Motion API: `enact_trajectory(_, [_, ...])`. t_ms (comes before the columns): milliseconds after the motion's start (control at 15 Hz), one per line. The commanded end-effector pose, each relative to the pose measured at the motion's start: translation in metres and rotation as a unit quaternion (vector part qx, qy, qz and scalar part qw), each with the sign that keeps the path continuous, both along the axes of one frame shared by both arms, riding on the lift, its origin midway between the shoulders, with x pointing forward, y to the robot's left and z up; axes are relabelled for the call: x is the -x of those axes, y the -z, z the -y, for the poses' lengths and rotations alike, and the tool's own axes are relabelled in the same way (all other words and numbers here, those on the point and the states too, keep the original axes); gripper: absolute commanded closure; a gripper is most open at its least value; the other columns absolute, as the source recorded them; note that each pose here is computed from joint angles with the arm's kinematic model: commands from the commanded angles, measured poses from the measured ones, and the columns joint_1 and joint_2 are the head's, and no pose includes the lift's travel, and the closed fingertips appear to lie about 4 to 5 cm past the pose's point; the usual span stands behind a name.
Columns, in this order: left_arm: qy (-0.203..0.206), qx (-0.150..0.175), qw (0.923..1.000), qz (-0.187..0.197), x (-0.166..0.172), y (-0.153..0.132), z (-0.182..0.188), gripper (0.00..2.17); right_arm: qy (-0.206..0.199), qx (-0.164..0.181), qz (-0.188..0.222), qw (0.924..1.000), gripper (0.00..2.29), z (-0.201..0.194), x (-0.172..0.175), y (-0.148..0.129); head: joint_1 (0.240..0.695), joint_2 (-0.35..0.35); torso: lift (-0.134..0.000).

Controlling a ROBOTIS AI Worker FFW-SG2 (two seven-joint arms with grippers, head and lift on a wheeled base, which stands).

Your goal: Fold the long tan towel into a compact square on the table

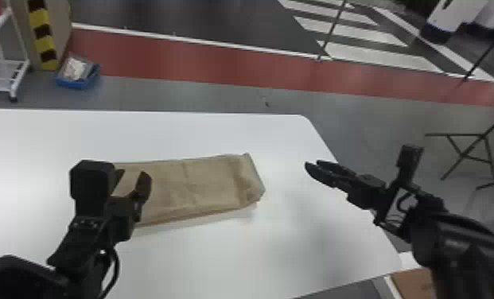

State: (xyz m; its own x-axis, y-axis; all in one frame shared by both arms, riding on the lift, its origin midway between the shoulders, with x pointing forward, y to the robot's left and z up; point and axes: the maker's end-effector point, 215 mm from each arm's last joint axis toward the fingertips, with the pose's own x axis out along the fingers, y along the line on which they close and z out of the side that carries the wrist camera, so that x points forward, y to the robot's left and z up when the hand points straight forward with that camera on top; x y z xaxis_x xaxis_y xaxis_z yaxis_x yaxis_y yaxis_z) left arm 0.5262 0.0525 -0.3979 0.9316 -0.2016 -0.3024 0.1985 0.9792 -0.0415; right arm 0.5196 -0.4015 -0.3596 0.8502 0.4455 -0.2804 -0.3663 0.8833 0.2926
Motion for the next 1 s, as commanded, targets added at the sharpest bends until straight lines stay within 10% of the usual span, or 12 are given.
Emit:
enact_trajectory(0, [0.003,-0.010,0.9999,-0.006,-0.006,0.006,0.001,2.14,0.006,-0.012,-0.009,0.9999,0.03,0.008,-0.003,0.006,0.695,-0.350,-0.125])
enact_trajectory(933, [0.009,-0.057,0.9972,-0.048,-0.001,0.044,-0.016,2.14,-0.030,-0.071,-0.067,0.9948,0.18,-0.075,-0.057,0.047,0.695,-0.278,-0.125])
